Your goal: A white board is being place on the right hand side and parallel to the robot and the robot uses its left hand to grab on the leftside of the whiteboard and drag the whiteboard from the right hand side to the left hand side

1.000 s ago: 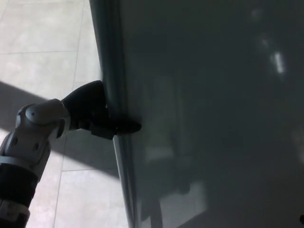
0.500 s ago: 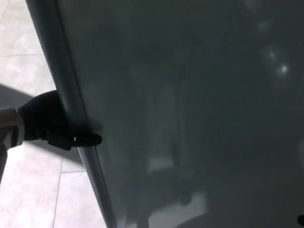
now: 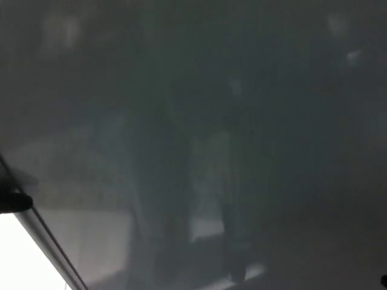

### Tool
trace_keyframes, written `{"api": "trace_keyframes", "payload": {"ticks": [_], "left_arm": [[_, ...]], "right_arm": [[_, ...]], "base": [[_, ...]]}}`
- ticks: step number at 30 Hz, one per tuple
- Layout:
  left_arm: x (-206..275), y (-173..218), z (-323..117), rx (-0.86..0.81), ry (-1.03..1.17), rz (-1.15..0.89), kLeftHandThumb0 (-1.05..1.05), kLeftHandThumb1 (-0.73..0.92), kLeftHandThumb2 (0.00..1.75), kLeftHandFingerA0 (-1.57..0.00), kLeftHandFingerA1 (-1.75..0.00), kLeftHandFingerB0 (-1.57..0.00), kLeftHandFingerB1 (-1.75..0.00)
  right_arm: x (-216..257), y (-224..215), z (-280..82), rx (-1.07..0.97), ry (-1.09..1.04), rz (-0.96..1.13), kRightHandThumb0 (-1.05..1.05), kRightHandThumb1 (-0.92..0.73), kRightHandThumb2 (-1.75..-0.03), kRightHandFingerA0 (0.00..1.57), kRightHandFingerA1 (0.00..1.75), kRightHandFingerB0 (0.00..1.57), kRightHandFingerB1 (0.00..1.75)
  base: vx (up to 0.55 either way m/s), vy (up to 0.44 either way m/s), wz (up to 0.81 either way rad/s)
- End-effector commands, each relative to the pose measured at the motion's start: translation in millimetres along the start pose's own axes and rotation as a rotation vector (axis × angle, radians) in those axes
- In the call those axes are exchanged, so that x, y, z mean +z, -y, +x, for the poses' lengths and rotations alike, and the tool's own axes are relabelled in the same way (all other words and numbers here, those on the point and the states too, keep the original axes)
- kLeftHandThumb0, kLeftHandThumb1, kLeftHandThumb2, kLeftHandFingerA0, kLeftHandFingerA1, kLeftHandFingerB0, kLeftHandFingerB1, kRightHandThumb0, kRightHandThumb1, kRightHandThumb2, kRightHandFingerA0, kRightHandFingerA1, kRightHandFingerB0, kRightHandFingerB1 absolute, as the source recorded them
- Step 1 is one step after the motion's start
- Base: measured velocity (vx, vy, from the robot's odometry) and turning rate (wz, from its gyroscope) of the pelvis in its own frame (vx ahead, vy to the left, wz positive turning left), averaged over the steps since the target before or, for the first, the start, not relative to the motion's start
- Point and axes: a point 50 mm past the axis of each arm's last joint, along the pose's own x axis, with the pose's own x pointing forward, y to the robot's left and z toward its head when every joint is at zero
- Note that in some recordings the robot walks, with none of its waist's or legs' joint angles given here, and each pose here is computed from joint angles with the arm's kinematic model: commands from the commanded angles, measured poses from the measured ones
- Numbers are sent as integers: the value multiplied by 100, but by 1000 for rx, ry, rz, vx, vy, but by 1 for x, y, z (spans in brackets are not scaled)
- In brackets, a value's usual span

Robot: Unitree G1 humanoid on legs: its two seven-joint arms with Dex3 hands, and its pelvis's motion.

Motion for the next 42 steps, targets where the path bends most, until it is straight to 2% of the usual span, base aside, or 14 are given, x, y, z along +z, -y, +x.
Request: {"api": "trace_keyframes", "payload": {"ticks": [1,16,17,19,20,21,23,24,26,33,34,40,41,42], "left_arm": [[3,-11,-33,50,-20,-18,1,86,66,-74,-117,-79,-98],[2,-39,-94,224,9,-144,10,82,87,-75,-117,-76,-103],[1,-40,-97,230,8,-141,8,83,87,-75,-116,-75,-107],[0,-41,-105,260,-5,-123,7,83,86,-73,-125,-72,-108],[0,-42,-108,271,-11,-117,6,85,84,-70,-129,-71,-110],[0,-42,-111,280,-14,-115,6,86,84,-69,-129,-70,-110],[-1,-43,-115,297,-19,-146,6,88,83,-65,-130,-69,-112],[-2,-43,-117,307,-18,-165,6,88,82,-65,-128,-69,-111],[-5,-44,-120,319,-18,-167,7,89,81,-63,-134,-68,-115],[-8,-45,-133,374,9,-210,3,91,66,-55,-142,-67,-113],[-7,-47,-135,415,-39,-219,2,88,66,-57,-137,-69,-111],[-3,-48,-139,435,-55,-148,7,91,69,-51,-143,-66,-115],[-3,-49,-139,447,-61,-148,2,88,62,-54,-137,-65,-107],[-3,-49,-139,450,-61,-155,2,88,62,-54,-137,-65,-107]], "right_arm": [[1,5,-3,-16,10,-18,-72,-76,-64,80,125,54,85],[1,4,-1,-6,5,-21,-74,-75,-63,76,124,53,84],[1,4,-1,-5,3,-13,-75,-54,-101,81,111,57,82],[1,4,-1,-3,4,-8,-71,-74,-68,75,126,53,85],[1,3,-1,-6,3,-14,-74,-56,-103,82,113,55,82],[1,3,-1,-8,3,-13,-71,-74,-69,77,125,54,86],[0,3,-1,-9,-1,-9,-72,-73,-69,78,125,55,86],[0,3,-1,-12,0,-12,-73,-55,-101,82,113,57,83],[1,4,-1,-9,3,-20,-74,-75,-67,75,127,53,87],[0,3,-2,-7,2,-39,-75,-75,-67,76,125,54,86],[-1,2,-2,-7,3,-37,-76,-55,-102,83,113,57,83],[-1,1,-1,-9,-1,-38,-76,-55,-102,83,114,57,83],[-1,1,-1,-9,-3,-36,-74,-74,-64,78,127,55,86],[-1,1,-1,-9,-4,-36,-74,-74,-64,78,127,55,86]], "base": [[0,0,0],[0,0,2],[0,0,0],[0,0,0],[0,0,0],[0,0,0],[0,0,0],[0,0,0],[0,0,0],[0,0,0],[0,0,0],[0,0,0],[0,0,0],[0,0,0]]}}
